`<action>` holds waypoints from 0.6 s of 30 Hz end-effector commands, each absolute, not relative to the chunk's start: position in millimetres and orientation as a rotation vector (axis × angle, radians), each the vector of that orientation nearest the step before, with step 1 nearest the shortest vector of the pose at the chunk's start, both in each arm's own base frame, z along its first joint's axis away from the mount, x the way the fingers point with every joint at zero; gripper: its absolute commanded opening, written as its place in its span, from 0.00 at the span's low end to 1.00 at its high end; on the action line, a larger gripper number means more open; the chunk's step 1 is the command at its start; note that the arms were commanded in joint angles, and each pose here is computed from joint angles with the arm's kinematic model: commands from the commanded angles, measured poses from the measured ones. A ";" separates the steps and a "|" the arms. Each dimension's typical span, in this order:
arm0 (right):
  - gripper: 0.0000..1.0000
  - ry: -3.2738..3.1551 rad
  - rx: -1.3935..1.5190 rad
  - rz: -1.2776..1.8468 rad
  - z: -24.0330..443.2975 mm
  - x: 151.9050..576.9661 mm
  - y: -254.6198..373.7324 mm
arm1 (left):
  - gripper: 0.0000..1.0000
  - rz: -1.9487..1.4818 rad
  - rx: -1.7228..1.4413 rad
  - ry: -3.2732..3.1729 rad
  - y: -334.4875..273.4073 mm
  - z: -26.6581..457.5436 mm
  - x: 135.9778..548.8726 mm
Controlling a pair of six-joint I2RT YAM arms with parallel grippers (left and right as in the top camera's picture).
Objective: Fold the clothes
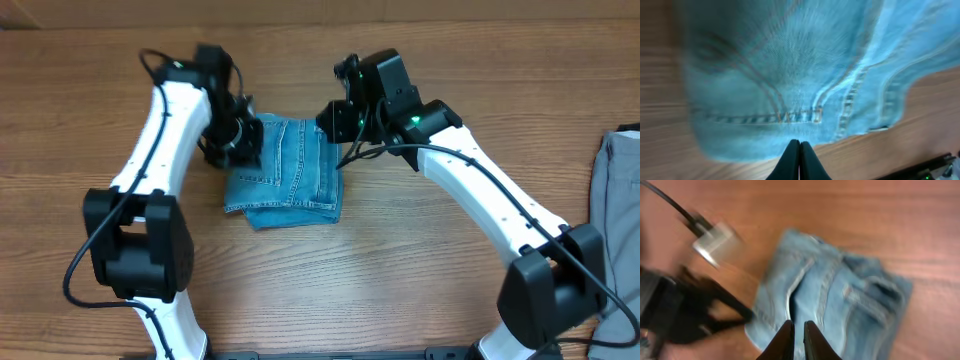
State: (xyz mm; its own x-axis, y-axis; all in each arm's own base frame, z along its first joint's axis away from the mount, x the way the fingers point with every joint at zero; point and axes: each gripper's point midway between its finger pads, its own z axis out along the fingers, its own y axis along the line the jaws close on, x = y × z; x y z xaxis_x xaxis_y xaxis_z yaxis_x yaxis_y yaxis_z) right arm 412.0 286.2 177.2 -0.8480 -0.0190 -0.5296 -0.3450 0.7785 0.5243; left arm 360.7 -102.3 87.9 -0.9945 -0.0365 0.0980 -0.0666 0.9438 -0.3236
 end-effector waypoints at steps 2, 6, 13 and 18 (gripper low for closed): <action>0.11 2.586 -0.185 0.860 112.3 412.3 289.6 | 0.04 0.497 0.202 -2.929 -102.0 45.8 337.8; 0.11 2.708 -0.110 0.811 45.6 416.3 282.9 | 0.04 0.465 0.207 -2.944 -97.0 14.9 328.8; 0.08 2.883 0.136 0.687 -23.0 417.9 234.5 | 0.04 0.329 0.217 -2.928 -80.2 -2.3 311.4; 0.09 2.864 -0.021 0.716 19.2 414.3 228.0 | 0.04 0.393 0.216 -2.949 -87.4 8.9 323.8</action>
State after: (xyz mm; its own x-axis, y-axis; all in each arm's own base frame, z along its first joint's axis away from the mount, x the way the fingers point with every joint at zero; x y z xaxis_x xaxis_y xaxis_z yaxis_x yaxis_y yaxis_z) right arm 404.8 268.0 17.4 -0.9887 0.0188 -0.1486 -0.0686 0.8253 0.5605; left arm 333.3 -99.5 18.1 -0.9861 -0.0987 0.1335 -0.1367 0.9391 -0.3153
